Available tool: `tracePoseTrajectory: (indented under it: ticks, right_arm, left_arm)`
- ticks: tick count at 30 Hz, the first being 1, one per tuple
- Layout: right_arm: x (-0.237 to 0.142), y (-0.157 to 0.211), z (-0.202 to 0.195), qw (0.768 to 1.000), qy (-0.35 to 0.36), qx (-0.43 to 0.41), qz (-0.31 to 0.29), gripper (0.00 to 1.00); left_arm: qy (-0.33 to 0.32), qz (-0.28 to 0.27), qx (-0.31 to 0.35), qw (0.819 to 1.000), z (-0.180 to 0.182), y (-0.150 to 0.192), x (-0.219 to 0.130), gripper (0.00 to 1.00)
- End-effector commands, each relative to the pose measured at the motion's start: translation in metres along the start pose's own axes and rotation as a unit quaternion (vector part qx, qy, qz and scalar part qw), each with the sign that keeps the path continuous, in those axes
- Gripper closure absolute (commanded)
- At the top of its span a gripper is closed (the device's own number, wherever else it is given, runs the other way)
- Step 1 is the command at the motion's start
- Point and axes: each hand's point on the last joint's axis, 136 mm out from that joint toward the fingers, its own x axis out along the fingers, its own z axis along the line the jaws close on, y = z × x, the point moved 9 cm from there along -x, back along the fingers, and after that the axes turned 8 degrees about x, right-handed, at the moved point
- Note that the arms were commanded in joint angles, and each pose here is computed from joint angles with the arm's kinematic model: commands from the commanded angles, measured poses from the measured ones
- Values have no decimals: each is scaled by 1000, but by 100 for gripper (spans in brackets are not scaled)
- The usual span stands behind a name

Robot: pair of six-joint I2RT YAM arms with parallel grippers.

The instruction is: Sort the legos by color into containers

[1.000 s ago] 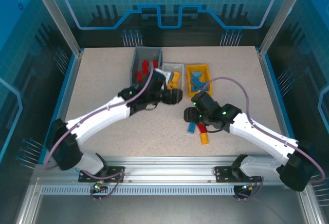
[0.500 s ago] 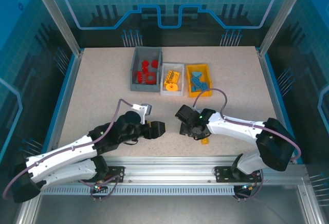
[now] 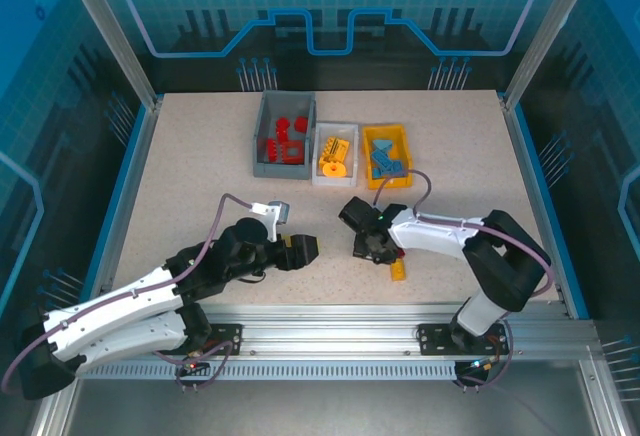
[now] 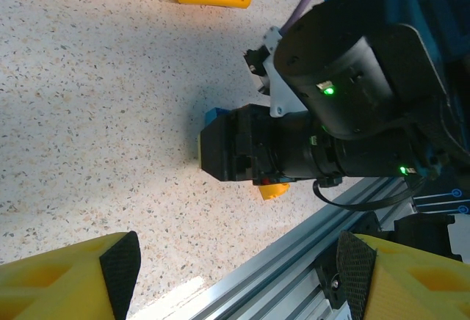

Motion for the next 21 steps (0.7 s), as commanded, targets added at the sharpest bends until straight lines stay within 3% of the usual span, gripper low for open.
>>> tracePoseTrajectory:
  ticks: [1, 5, 10, 14, 21]
  right_arm:
    - [1, -7, 10, 1000, -8, -9, -3, 63]
    - [-12, -8, 15, 999, -17, -29, -27, 75]
    - [-68, -31, 9, 992, -33, -57, -106, 76]
    - [-106, -76, -4, 984, -66, -76, -148, 76]
    - [-112, -171, -1, 979, -76, -119, -148, 76]
  left_arm:
    - [3, 3, -1, 1000, 1, 4, 0, 25]
    - [6, -1, -1, 1000, 0, 3, 0, 25]
    - [14, -18, 9, 1000, -12, -11, -1, 24]
    - [18, -30, 29, 999, -31, -33, 6, 23]
    - [-4, -12, 52, 999, -58, -78, 47, 22]
